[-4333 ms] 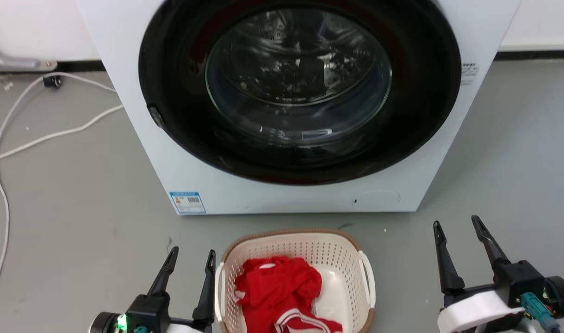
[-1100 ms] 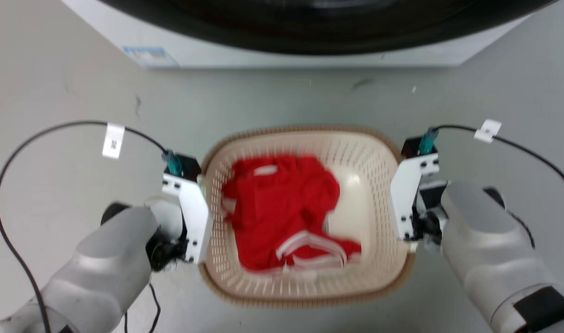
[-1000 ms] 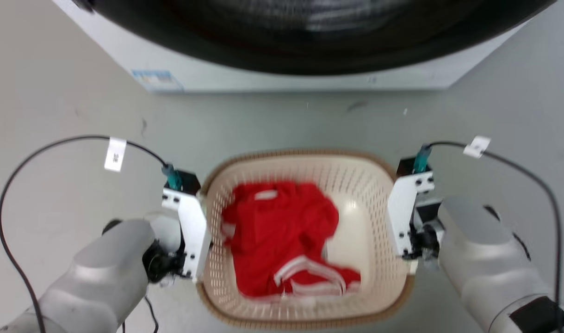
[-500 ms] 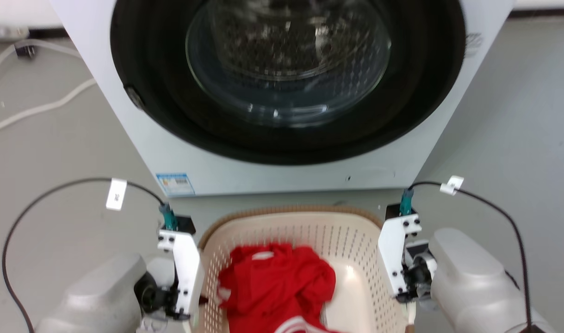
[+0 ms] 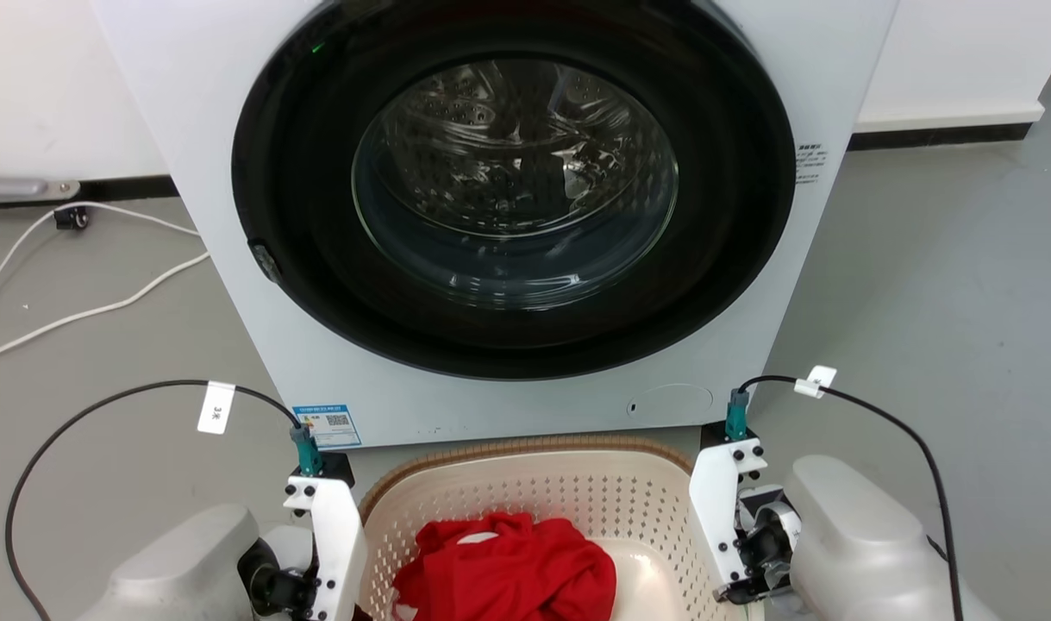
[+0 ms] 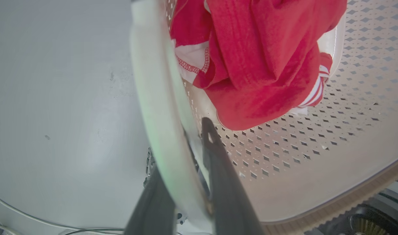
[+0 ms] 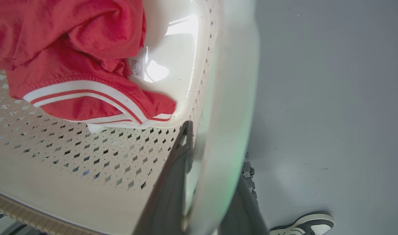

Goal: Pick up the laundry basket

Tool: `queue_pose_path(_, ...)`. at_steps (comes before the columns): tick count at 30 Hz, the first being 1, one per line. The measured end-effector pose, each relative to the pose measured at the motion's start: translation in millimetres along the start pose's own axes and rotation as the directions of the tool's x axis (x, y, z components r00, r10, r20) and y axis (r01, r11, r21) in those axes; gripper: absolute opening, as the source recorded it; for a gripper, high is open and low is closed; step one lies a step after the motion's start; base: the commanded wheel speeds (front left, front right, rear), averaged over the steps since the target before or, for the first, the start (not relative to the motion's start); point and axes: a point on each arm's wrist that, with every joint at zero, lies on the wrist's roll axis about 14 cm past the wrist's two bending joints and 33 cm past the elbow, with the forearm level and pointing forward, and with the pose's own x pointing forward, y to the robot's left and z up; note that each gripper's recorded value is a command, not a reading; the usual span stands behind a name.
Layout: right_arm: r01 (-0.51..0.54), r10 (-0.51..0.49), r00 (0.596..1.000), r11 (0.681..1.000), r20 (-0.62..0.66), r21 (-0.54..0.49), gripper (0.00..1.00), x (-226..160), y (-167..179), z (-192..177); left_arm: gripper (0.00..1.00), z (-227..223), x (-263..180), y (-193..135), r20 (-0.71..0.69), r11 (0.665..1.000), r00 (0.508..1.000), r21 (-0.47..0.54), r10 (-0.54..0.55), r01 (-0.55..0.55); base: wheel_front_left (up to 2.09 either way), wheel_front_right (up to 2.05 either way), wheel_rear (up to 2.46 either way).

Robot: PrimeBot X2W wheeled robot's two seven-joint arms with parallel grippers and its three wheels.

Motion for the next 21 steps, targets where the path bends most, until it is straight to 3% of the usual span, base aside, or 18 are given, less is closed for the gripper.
queue_pose_path(21,-0.011,0.011,1.0,1.0,-0.015,0.008,0.0,0,3,-11,0.0,-9,2,-10,-0.033,1.0,0.999,-0.018,-0.012,0.011,0.0,0.0,0.0)
